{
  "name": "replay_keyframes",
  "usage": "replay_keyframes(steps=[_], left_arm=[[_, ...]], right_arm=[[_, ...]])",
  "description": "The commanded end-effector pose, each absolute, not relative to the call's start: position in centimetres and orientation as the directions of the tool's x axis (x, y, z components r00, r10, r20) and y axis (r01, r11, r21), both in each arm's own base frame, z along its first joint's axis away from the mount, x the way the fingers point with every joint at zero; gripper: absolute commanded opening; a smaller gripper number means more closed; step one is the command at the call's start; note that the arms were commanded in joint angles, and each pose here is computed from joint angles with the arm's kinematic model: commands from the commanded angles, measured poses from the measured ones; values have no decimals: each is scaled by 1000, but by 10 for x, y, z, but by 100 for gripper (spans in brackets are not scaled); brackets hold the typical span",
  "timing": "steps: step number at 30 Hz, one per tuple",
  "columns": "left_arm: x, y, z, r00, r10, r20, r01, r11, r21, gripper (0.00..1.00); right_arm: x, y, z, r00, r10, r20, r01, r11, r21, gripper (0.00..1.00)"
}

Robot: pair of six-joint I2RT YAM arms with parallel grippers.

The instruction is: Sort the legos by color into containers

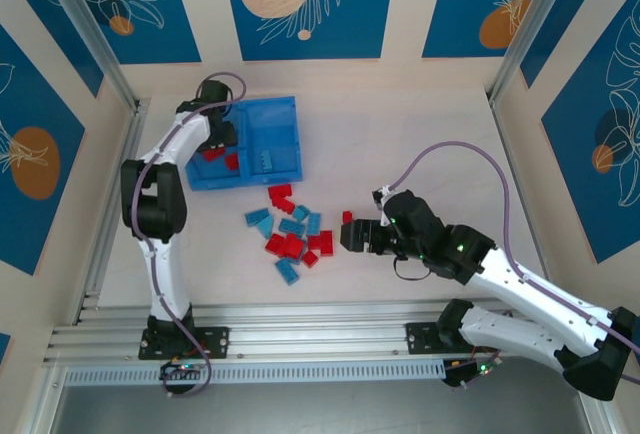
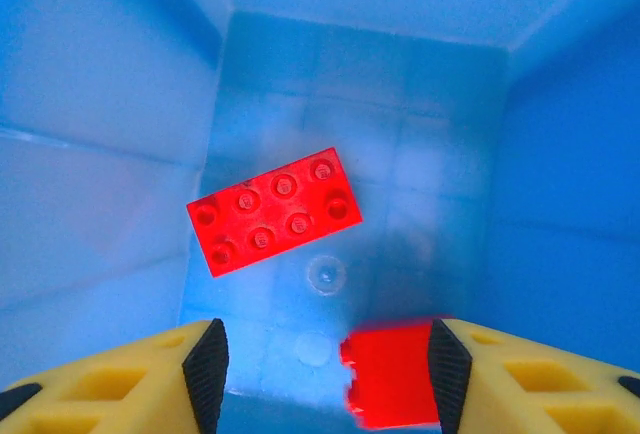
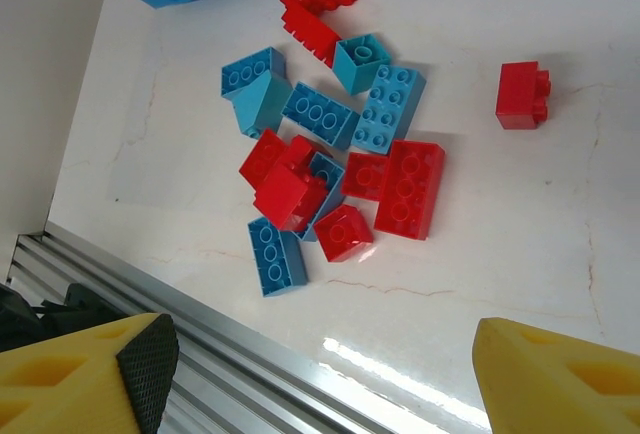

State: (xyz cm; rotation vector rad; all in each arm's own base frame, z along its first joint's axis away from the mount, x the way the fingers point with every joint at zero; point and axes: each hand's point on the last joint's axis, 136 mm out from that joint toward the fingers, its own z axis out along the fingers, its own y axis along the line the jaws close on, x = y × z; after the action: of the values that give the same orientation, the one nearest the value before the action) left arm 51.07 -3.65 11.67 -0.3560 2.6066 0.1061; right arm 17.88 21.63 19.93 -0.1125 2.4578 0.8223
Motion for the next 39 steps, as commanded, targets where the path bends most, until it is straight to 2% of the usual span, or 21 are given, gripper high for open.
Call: replay_keyframes(steps=[1,5,7,10,14,16,19,23,32,35,39], left_arm=[[493,-41,189,-762,-288,-580,-269,955,-122,58],[444,-59,247,-696,-334,-636,-208,941,-267,57],[411,-75,276,-664,-316,-677,-124,940,-317,57],[359,-97,305,-624,-191,-758,47,959,-280,56],[296,-126,309,-590,27,-807,336,917,-215,56],[265,-136,300,-572,129,-810,471,860,-195,59],[233,-141,282,-548,218,-808,575,799,-175,64],[217,-147,266,-525,224,-821,628,754,-195,67],[222,-157,242,-570,223,-791,634,731,-251,74],[221,-157,239,-571,227,-789,636,729,-251,80],[222,-156,239,-571,226,-789,631,735,-246,95]], right_arm=[[185,217,194,-841,91,-534,-237,825,513,80],[203,236,190,-836,33,-548,-273,841,467,80],[215,247,181,-849,-11,-529,-276,862,425,80],[238,262,165,-879,-30,-477,-232,899,372,79],[263,288,134,-907,-86,-412,-227,924,306,72],[276,295,118,-912,-101,-397,-216,942,257,69],[294,299,99,-911,-96,-401,-191,960,204,67],[307,302,75,-927,-83,-365,-157,972,177,65],[310,311,40,-954,-55,-296,-118,972,202,56],[308,319,32,-961,-66,-268,-129,966,222,57],[305,317,17,-971,-52,-234,-102,972,210,56]])
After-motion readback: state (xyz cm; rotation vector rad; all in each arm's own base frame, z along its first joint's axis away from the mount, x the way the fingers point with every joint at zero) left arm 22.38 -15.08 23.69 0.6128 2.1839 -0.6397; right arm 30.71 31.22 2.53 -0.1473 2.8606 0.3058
